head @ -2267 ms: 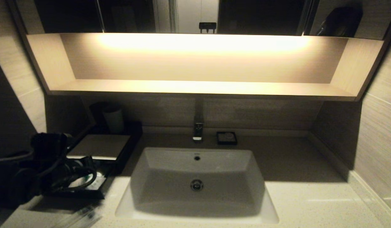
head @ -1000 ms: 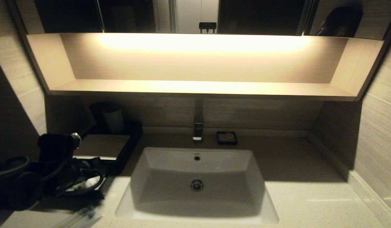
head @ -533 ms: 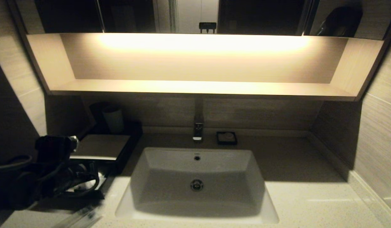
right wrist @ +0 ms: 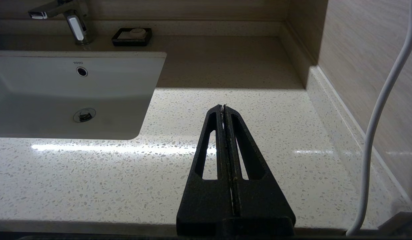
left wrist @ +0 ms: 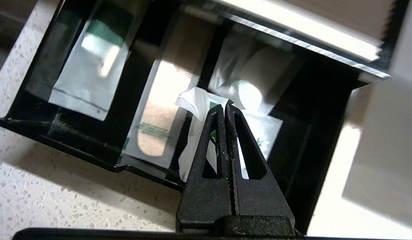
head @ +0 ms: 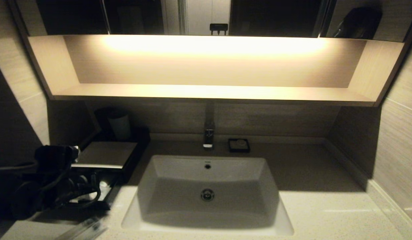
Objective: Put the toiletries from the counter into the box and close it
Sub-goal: Place the bathroom toiletry into the drawer
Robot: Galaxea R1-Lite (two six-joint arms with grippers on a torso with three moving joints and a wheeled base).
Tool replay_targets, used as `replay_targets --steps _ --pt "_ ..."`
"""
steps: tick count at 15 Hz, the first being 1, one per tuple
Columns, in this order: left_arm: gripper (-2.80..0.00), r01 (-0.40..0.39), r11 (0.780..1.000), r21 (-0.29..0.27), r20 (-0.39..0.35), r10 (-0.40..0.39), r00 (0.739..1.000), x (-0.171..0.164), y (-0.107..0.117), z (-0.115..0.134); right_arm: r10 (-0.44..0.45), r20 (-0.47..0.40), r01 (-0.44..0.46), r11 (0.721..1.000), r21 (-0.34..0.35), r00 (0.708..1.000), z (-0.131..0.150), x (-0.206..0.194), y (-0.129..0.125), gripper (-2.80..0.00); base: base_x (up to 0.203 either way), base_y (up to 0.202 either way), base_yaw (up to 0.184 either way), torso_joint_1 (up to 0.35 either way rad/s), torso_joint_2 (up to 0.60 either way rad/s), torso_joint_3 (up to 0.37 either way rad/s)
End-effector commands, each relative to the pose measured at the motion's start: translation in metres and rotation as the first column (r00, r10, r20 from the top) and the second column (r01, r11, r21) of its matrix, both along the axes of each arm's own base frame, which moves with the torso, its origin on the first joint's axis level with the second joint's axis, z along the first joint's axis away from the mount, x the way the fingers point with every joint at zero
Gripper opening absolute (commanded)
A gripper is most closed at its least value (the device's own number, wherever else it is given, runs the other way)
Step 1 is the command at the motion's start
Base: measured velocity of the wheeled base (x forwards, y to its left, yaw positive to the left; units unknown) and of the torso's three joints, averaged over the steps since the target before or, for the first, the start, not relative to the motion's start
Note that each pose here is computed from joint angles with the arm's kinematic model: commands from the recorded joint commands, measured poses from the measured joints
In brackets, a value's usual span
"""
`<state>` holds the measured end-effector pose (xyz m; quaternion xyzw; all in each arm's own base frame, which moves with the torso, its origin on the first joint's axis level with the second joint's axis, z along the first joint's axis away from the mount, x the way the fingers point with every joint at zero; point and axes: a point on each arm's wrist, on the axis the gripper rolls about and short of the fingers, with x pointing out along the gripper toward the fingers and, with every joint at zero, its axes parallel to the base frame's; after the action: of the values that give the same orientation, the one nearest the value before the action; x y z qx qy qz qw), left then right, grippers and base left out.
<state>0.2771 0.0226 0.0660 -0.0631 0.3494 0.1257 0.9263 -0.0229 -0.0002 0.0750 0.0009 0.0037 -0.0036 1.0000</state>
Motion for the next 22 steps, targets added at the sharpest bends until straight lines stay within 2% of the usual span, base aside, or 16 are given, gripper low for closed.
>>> replay_targets --steps 1,16,18,22 --pt "-2.80 -0.002 1.000 0.004 -0.019 0.002 1.000 0.001 0.001 -0.006 0.000 0.000 0.000 1.000 0.000 1.000 0.000 0.000 0.000 -2.80 0.000 0.000 0.000 0.000 0.00 0.000" --pt "-2.80 -0.006 1.000 0.017 -0.038 0.006 0.999 0.000 0.001 -0.010 0.000 0.000 0.000 1.000 0.000 1.000 0.000 0.000 0.000 -2.80 0.000 0.000 0.000 0.000 0.00 0.000" --pt "-2.80 -0.009 1.000 0.015 -0.016 0.010 1.000 0.001 0.001 -0.004 0.001 0.000 -0.001 1.000 0.000 1.000 0.000 0.000 0.000 -2.80 0.000 0.000 0.000 0.000 0.00 0.000" --pt "-2.80 -0.022 1.000 0.005 0.084 0.021 0.996 -0.003 0.001 0.021 0.000 0.000 0.000 1.000 0.000 1.000 0.000 0.000 0.000 -2.80 0.000 0.000 0.000 0.000 0.00 0.000"
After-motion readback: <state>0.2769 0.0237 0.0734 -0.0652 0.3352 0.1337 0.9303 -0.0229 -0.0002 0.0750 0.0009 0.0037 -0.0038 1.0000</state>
